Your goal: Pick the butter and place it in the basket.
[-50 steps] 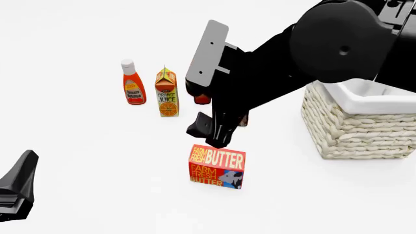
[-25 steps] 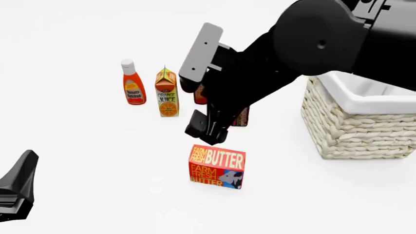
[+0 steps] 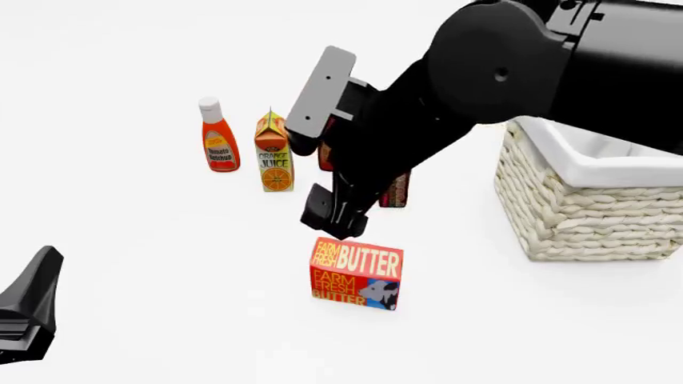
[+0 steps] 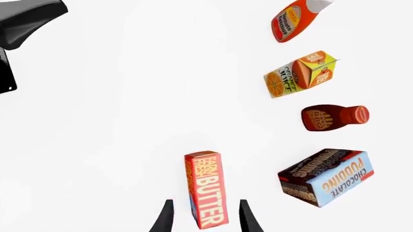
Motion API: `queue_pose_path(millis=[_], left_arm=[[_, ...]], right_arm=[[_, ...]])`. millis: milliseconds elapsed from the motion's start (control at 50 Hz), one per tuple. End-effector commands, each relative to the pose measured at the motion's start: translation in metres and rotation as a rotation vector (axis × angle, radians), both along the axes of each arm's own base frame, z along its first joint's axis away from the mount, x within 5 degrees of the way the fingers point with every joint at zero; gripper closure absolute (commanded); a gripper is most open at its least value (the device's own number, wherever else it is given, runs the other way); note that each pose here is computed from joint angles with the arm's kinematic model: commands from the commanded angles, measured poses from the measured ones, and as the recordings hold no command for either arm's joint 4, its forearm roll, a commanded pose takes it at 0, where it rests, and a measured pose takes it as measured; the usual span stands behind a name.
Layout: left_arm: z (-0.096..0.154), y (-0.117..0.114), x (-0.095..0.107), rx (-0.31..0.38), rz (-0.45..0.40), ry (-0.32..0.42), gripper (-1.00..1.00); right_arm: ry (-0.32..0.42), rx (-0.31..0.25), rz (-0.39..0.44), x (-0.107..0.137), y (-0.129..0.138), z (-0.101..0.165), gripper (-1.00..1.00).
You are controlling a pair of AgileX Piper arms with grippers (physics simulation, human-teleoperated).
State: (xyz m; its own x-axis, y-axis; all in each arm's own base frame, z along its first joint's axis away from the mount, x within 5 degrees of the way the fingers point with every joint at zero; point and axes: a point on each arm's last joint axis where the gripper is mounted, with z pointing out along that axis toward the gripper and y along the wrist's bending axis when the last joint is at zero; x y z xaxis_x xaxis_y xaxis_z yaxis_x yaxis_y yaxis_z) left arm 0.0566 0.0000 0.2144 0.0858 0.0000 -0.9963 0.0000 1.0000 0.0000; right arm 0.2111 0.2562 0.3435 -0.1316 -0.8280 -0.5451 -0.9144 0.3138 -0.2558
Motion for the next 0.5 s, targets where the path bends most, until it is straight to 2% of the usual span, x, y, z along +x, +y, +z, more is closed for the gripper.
queue_pose_path(millis=[20,240,500], left_arm=[[0.0,0.0,0.0,0.0,0.0,0.0,-1.0],[0.0,0.0,0.0,0.0,0.0,0.0,-1.0],[0.0,0.0,0.0,0.0,0.0,0.0,-1.0]], right_arm=[[0.011,-0.019,-0.011,0.011,0.005,-0.007,-1.0],[0.007,-0.037,-0.042,0.035,0.004,-0.015,-1.0],[0.014,-0.043,-0.043,0.04,0.009,-0.021,-1.0]])
